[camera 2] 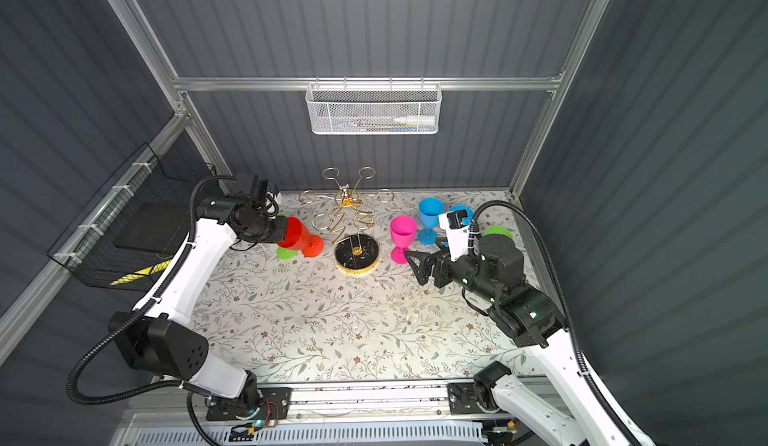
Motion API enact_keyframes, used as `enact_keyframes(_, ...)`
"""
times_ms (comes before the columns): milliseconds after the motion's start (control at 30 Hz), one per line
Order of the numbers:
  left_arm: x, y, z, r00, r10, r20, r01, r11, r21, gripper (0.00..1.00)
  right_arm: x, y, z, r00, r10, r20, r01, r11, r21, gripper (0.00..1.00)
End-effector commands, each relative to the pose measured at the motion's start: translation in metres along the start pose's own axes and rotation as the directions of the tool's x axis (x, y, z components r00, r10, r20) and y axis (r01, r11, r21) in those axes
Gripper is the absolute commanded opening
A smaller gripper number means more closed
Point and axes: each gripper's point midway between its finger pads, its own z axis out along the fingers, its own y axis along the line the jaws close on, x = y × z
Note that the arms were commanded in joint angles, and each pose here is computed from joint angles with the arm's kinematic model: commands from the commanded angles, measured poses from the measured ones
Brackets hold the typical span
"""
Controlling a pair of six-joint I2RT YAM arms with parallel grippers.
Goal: Take the wine glass off the wine glass rack
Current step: 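Lower the red glass upright beside the green glass and open the left gripper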
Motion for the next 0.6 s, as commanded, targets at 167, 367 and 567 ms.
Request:
enact_keyframes(167,-0.012,-0.005,0.021,0.998,0.038,-0.055,-0.035,0.998,0.049,0.00,0.002,-0.002,0.001,1.000,0.011,-0.006,-0.011,1.000,0.007,0.99)
enact_keyframes(367,-0.017,0.000,0.034,0.995,0.046,-0.087,-0.045,0.999,0.018,0.00,0.007,-0.001,0.004,0.999,0.031,-0.019,-0.031,1.000,-0.003,0.99)
enact_keyframes(567,-0.026,0.002,0.046,0.994,0.052,-0.097,-0.053,0.999,0.000,0.02,0.009,-0.003,0.004,0.999,0.035,-0.026,-0.035,0.999,0.002,0.99)
